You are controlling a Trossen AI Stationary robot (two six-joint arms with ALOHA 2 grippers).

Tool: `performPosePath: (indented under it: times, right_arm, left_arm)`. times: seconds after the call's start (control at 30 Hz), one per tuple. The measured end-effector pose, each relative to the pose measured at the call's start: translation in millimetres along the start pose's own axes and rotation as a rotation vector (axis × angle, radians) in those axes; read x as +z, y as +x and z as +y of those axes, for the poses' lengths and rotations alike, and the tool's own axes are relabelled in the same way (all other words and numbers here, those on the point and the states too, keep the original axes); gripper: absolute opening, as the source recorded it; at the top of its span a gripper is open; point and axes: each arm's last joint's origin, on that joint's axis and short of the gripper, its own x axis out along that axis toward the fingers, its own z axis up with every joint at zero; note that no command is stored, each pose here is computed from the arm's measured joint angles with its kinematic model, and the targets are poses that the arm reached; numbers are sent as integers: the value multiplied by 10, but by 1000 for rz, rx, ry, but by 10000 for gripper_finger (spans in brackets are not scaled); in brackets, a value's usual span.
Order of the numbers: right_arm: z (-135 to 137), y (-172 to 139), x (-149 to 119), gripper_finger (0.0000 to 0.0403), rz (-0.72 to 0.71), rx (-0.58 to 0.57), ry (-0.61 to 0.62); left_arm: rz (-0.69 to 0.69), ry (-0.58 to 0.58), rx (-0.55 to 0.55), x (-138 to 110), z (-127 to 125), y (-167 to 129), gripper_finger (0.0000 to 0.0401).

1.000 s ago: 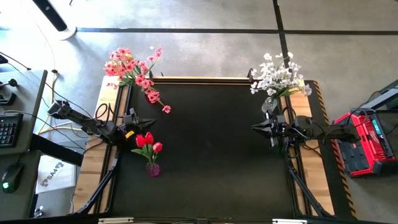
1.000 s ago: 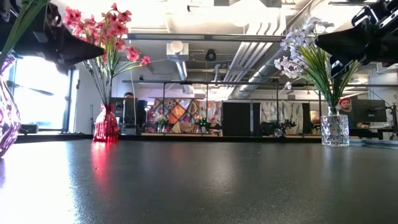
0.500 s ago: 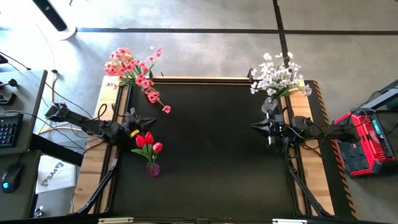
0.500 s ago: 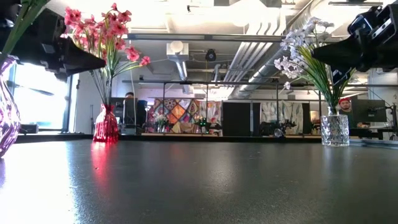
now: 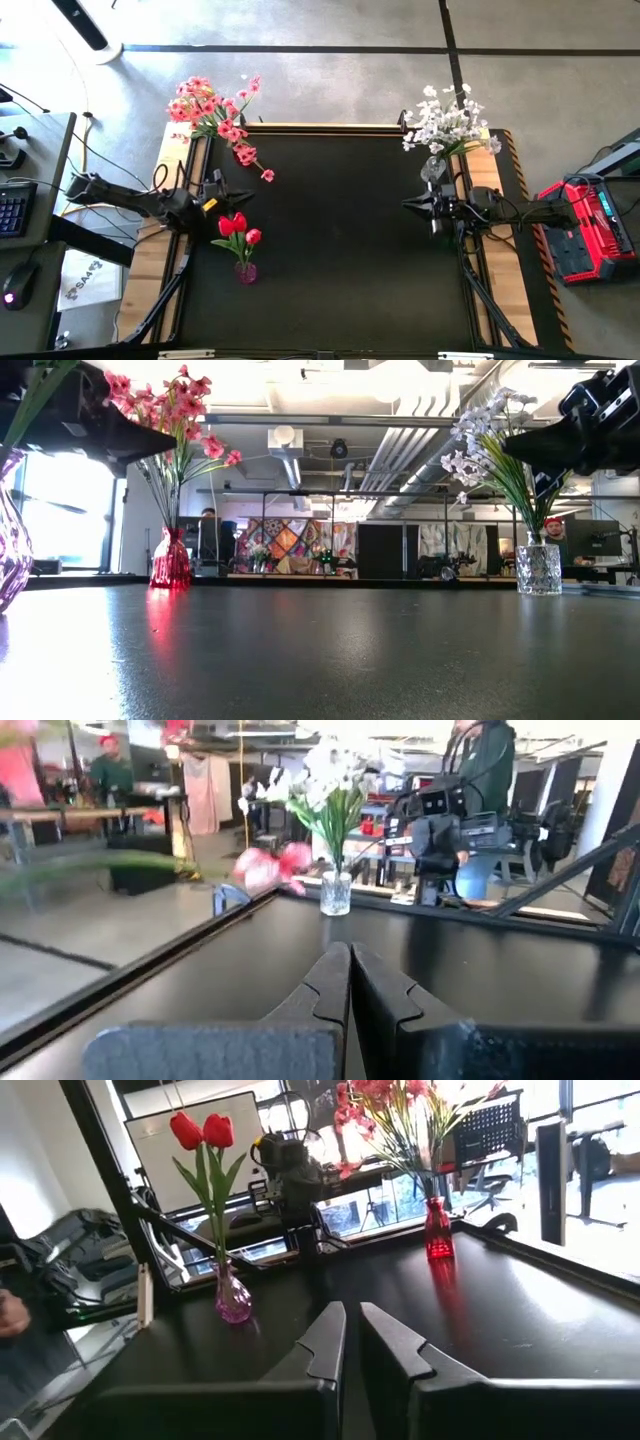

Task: Sort flowers into vase by color
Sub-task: Return to Home Position

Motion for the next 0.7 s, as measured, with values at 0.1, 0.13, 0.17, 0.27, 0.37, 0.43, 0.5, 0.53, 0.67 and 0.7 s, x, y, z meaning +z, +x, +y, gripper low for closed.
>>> performPosePath:
  times: [0.1,0.13,0.17,0.27,0.37,0.43,0.5,0.53,0.67,0.7]
  right_arm:
    - [5,0,-5,20,8,18,31]
    - [7,0,-7,20,11,25,39]
    - [8,0,-9,20,15,31,44]
    - [10,0,-11,20,18,39,44]
    - [8,0,-10,20,16,33,-6]
    - [2,0,-5,20,7,11,-31]
    - [-4,0,0,20,-2,-12,-28]
    - [-3,0,5,20,-7,-11,-17]
    - [-2,0,3,20,-4,-6,-5]
    - [-2,0,2,20,-2,-5,-9]
  left_arm:
    - [-11,24,3,66,19,-33,0]
    - [-11,23,5,84,29,-50,0]
    - [-8,19,1,101,38,-67,0]
    - [3,8,-35,121,65,-132,0]
    - [-57,0,-100,131,83,-197,0]
    - [-60,25,-122,109,73,-192,0]
    - [-50,39,-122,90,71,-188,0]
    - [-51,35,-116,86,73,-185,0]
    - [-22,7,-113,2,71,-175,0]
    - [-15,1,-114,-4,70,-174,0]
